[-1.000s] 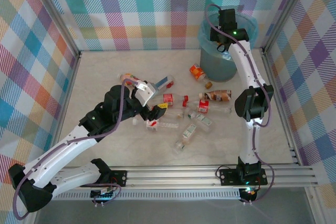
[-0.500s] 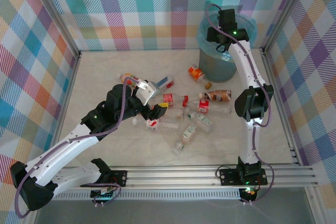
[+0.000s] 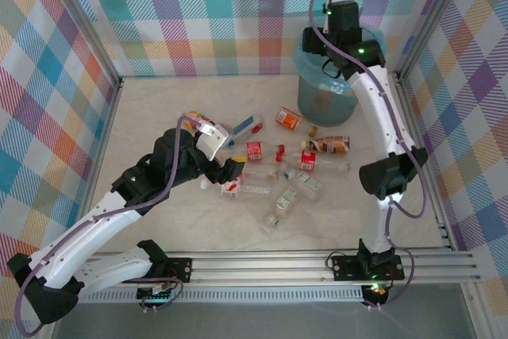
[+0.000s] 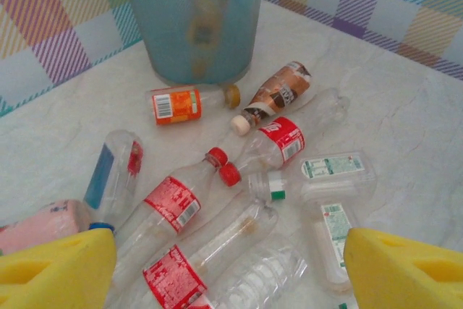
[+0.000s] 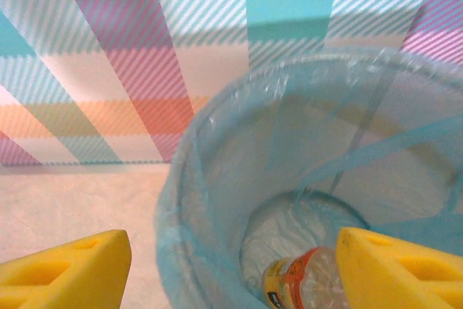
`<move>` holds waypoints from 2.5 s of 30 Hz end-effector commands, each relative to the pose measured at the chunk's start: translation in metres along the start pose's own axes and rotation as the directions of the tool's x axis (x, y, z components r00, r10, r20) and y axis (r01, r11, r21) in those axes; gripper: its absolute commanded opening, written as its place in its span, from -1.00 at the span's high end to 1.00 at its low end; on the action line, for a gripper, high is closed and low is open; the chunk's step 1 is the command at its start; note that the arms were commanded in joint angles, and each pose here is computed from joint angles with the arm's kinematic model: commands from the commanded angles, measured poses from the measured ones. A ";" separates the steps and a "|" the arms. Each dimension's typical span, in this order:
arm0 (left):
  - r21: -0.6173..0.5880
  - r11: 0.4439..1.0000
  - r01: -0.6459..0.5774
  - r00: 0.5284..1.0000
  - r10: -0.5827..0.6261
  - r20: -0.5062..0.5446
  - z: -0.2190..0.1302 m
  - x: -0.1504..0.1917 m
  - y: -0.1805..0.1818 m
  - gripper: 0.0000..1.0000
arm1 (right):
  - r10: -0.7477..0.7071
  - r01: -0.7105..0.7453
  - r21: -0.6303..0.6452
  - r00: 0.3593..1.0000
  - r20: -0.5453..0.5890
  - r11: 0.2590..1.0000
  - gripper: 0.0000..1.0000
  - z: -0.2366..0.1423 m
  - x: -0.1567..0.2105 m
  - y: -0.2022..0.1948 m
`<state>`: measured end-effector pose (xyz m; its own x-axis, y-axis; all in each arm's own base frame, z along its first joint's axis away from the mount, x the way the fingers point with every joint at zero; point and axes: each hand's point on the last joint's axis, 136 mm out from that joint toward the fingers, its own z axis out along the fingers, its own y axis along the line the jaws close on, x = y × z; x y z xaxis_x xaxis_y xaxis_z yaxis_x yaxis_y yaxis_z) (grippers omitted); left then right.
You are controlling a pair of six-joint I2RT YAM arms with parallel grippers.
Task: Put the plastic bottles in the bin
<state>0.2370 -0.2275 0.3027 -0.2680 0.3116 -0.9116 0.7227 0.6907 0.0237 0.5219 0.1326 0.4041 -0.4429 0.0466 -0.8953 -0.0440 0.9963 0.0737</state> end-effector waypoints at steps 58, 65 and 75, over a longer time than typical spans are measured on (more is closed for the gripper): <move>0.567 0.762 -0.314 0.579 0.627 -0.521 0.094 0.255 0.008 -0.62 | -0.073 -0.005 -0.582 0.991 -0.112 0.813 -0.44 -0.214 0.186 0.055; 0.595 0.751 -0.286 0.558 0.635 -0.534 0.088 0.263 0.005 -0.45 | -0.079 0.000 -0.580 0.991 -0.111 0.815 -0.44 -0.213 0.186 0.055; 0.604 0.750 -0.272 0.590 0.625 -0.511 0.074 0.244 -0.002 -0.15 | -0.077 0.015 -0.574 0.994 -0.083 0.819 -0.44 -0.220 0.180 0.051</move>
<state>0.2263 -0.2029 0.0333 -0.0316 0.9567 -0.2892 0.9979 0.0468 0.0458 0.2484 0.1764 0.3376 -0.5333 -0.0290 -0.8454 -0.5375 0.7834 0.3121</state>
